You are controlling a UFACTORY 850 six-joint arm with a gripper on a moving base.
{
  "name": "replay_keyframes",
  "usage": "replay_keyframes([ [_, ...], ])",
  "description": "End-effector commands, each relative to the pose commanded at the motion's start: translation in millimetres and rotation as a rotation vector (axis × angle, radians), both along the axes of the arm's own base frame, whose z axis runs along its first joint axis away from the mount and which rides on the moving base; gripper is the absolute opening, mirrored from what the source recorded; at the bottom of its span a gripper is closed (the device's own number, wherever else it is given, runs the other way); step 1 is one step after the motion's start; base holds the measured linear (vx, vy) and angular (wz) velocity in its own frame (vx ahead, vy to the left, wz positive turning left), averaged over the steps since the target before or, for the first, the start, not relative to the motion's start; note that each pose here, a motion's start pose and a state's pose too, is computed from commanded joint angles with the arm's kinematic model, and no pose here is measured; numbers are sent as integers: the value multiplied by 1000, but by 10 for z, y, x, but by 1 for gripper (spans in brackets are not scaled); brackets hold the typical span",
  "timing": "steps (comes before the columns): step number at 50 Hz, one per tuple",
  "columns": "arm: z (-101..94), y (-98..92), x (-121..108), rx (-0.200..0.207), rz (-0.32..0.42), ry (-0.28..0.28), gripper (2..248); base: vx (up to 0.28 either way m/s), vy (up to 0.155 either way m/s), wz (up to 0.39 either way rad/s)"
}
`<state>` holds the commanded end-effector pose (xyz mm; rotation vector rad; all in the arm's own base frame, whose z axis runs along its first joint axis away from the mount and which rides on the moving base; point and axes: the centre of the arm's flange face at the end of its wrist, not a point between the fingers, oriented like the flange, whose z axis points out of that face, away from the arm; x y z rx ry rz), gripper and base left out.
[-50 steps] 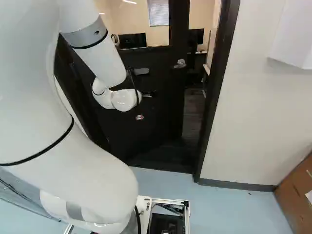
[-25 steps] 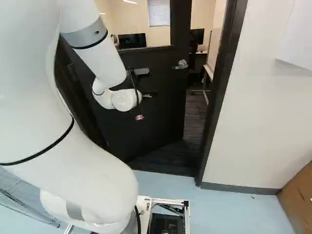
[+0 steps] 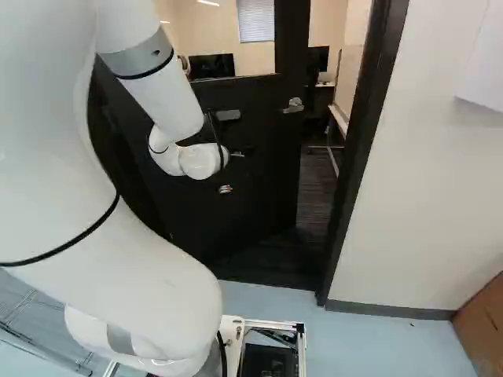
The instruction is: Open the door and move inside
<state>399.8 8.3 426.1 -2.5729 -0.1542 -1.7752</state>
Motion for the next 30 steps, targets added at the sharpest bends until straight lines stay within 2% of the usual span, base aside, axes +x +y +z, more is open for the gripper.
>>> replay_keyframes([
  [30, 0, 0, 0, 0, 0, 0, 247, 82, 1, -4],
])
